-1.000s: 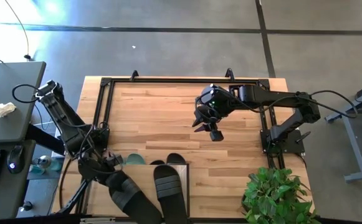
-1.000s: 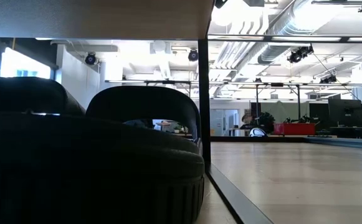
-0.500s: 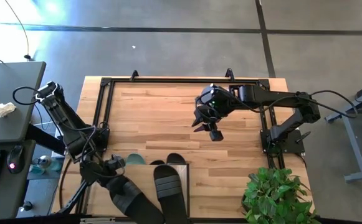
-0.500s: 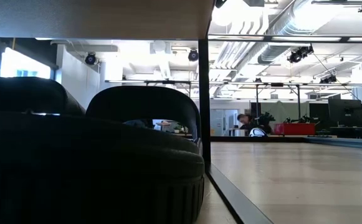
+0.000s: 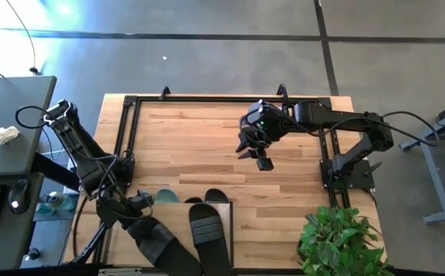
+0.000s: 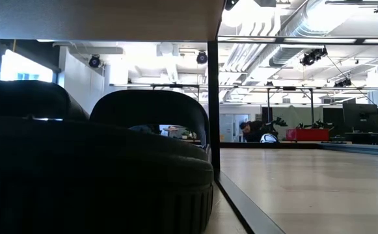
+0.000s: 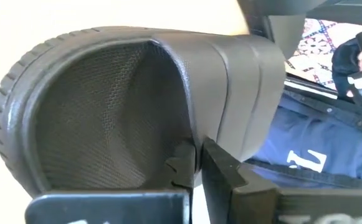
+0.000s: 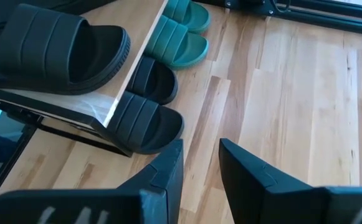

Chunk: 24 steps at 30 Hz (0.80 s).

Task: Pick and place slides into the shelf
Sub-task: Adjust the black slipper on the shelf

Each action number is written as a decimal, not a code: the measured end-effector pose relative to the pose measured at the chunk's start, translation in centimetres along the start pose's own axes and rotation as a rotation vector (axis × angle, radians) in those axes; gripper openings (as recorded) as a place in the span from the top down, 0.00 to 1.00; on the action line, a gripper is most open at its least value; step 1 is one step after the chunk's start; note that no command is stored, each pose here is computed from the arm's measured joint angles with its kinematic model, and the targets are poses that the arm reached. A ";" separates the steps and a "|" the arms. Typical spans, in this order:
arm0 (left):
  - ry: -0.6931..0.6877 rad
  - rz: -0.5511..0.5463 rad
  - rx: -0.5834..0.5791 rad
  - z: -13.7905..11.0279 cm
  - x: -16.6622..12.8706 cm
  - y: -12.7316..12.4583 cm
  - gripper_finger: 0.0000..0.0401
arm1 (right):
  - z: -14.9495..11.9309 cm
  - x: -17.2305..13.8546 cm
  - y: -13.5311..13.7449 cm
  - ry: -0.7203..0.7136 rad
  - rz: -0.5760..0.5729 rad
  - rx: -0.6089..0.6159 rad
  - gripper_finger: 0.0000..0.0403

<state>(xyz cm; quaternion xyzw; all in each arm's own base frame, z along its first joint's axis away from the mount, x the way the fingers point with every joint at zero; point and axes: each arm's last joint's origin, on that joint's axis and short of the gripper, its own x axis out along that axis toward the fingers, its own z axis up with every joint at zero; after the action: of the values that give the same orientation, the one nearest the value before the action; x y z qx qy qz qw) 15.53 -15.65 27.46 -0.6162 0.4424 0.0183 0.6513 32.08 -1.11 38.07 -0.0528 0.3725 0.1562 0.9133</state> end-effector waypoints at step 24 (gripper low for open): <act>0.107 -0.069 0.168 2.3 -3.7 -0.6 1.00 | 0.3 0.4 -0.8 -0.055 0.063 0.007 0.77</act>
<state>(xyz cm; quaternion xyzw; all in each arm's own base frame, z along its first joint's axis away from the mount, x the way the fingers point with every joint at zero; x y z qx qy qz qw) 14.91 -11.93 29.83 -0.5744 0.4549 -0.0741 0.6764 32.77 -1.71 37.98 -0.0337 0.3493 0.1851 0.9179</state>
